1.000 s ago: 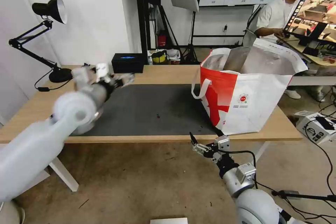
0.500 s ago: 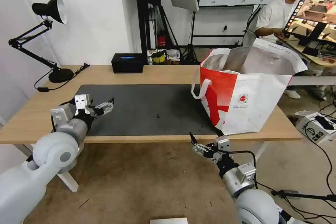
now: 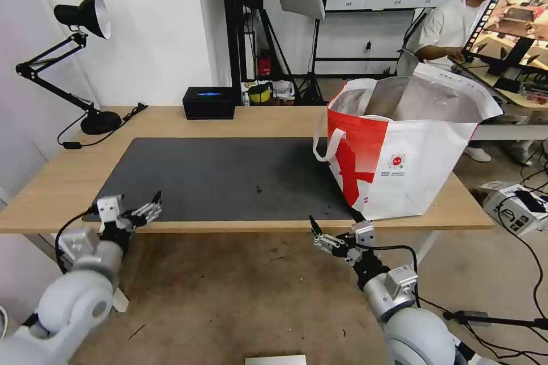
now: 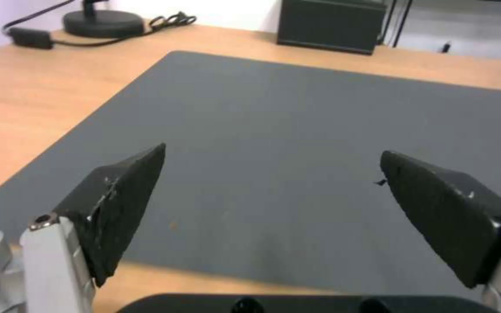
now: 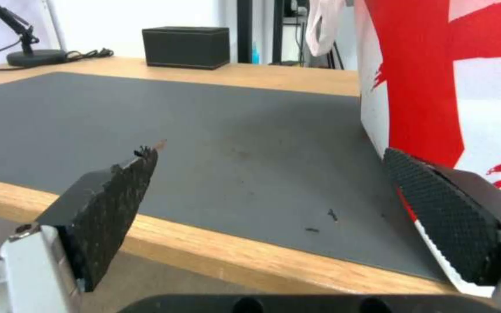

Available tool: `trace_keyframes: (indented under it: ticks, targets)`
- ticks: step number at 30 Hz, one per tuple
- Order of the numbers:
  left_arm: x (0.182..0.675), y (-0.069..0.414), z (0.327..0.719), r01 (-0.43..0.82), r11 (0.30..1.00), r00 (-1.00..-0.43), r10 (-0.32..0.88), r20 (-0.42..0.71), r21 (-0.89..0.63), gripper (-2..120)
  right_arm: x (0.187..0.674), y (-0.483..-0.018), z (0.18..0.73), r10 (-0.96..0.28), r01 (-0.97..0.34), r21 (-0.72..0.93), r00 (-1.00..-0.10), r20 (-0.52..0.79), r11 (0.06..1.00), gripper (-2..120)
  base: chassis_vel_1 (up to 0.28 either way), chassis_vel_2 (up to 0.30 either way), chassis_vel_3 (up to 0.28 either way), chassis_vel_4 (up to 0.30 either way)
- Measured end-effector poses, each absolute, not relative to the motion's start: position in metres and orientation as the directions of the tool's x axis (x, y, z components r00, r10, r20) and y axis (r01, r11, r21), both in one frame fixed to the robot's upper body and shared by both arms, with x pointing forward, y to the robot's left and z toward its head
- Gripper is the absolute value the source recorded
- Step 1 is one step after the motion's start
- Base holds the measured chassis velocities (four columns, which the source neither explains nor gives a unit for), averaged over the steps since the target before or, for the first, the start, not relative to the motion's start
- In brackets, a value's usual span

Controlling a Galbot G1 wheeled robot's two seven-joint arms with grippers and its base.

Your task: Pick up the trash from the table and place it into the takeout bag.

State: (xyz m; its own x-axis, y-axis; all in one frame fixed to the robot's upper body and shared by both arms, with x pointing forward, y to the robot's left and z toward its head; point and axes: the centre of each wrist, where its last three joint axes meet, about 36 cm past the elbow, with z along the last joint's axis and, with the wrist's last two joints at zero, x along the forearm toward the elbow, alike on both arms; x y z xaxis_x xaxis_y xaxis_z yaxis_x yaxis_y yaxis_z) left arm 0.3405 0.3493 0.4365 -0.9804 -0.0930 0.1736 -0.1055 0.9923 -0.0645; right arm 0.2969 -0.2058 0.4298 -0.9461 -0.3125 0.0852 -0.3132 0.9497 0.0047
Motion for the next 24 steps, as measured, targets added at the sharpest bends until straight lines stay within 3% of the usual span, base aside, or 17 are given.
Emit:
trace_keyframes:
  ticks: [10,24]
  targets:
    - [0.312,0.343,0.401,-0.134,0.988,-0.978,-0.12,0.169,-0.073,100,0.297,-0.206,0.43,-0.312,-0.313,0.005,-0.946,0.085,0.95,100,0.0,0.0,0.0,0.0]
    - [0.313,0.343,0.401,-0.117,0.99,-0.983,-0.105,0.149,-0.079,100,0.297,-0.206,0.43,-0.312,-0.313,0.005,-0.946,0.085,0.95,100,0.0,0.0,0.0,0.0]
